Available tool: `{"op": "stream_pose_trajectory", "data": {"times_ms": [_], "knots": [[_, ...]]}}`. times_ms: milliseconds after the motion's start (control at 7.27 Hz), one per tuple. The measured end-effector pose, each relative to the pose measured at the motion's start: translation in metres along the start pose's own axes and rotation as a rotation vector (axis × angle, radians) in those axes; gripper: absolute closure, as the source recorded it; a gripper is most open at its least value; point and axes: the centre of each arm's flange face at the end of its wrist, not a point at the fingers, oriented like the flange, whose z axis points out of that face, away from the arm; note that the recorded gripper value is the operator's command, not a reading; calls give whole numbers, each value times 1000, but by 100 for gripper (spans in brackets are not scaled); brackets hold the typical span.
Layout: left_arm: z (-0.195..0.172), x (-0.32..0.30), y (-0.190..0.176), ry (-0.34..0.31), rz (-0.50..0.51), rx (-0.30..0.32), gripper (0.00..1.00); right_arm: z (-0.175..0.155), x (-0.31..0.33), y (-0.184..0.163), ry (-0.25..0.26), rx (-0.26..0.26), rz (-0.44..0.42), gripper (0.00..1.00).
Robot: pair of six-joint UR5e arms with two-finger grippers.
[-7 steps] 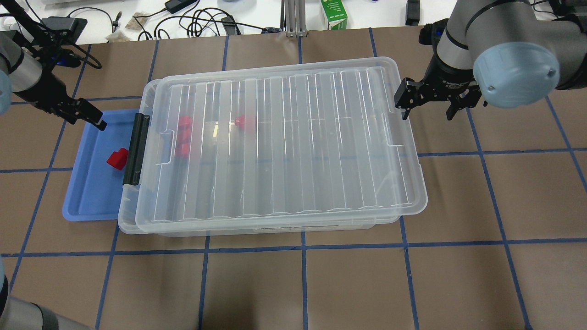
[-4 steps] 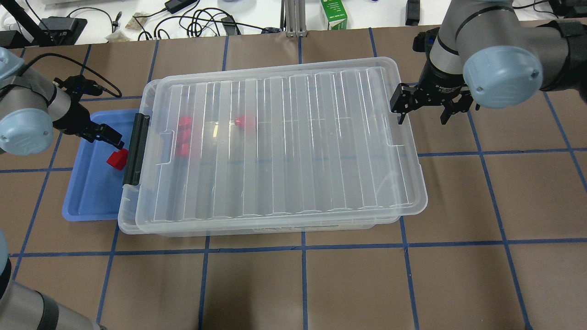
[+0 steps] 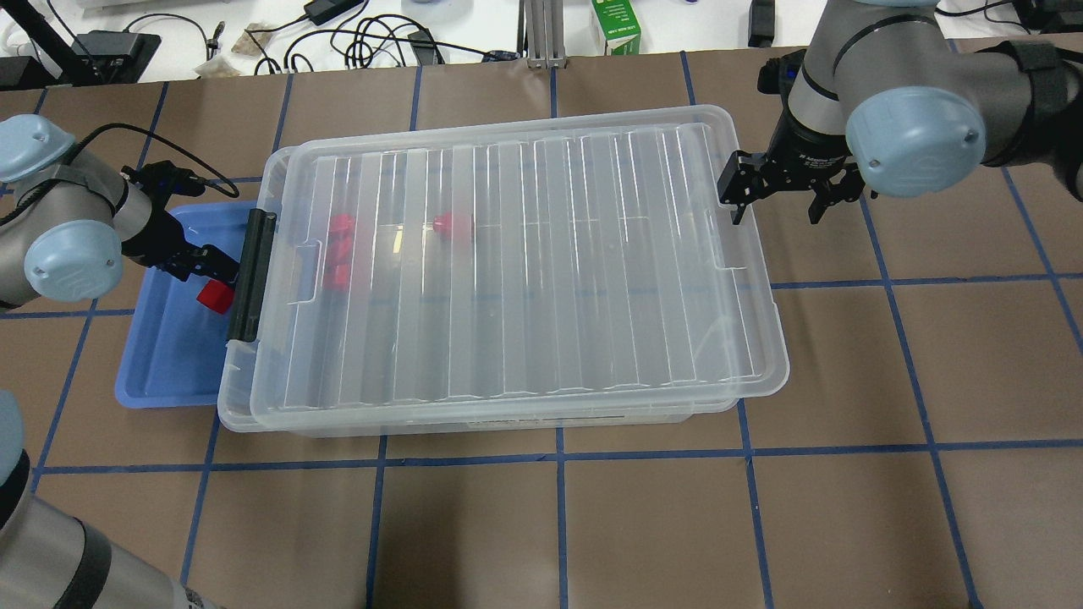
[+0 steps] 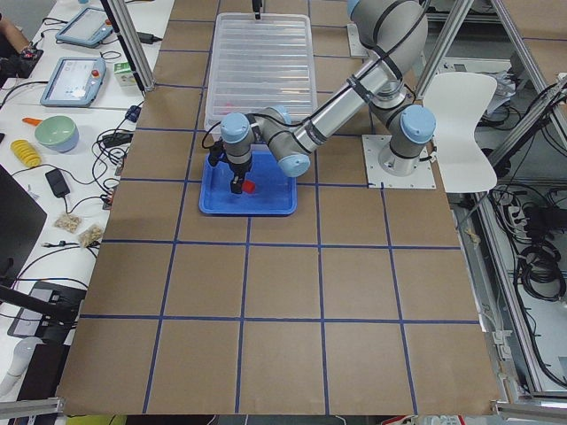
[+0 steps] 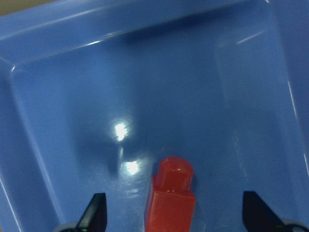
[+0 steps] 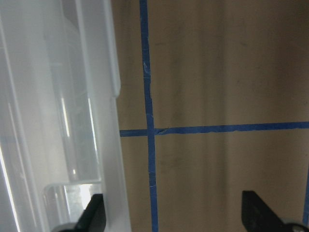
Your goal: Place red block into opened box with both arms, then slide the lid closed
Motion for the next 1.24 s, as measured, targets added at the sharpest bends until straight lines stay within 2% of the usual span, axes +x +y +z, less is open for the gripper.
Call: {"op": "stream_pose_trajectory", "data": {"times_ms": [275, 413, 550, 688, 1239], "knots": [[8, -1, 0, 6, -1, -12, 69, -1, 5, -3, 1, 12, -14, 0], [8, -1, 0, 7, -1, -15, 86, -2, 11, -5, 1, 15, -9, 0], [7, -1, 1, 9, -5, -19, 96, -2, 17, -6, 2, 17, -12, 0], [6, 0, 2, 9, -9, -21, 100, -1, 20, -6, 4, 16, -21, 0], [-7, -2, -1, -12, -20, -18, 100, -2, 58, -11, 4, 12, -7, 0]]}}
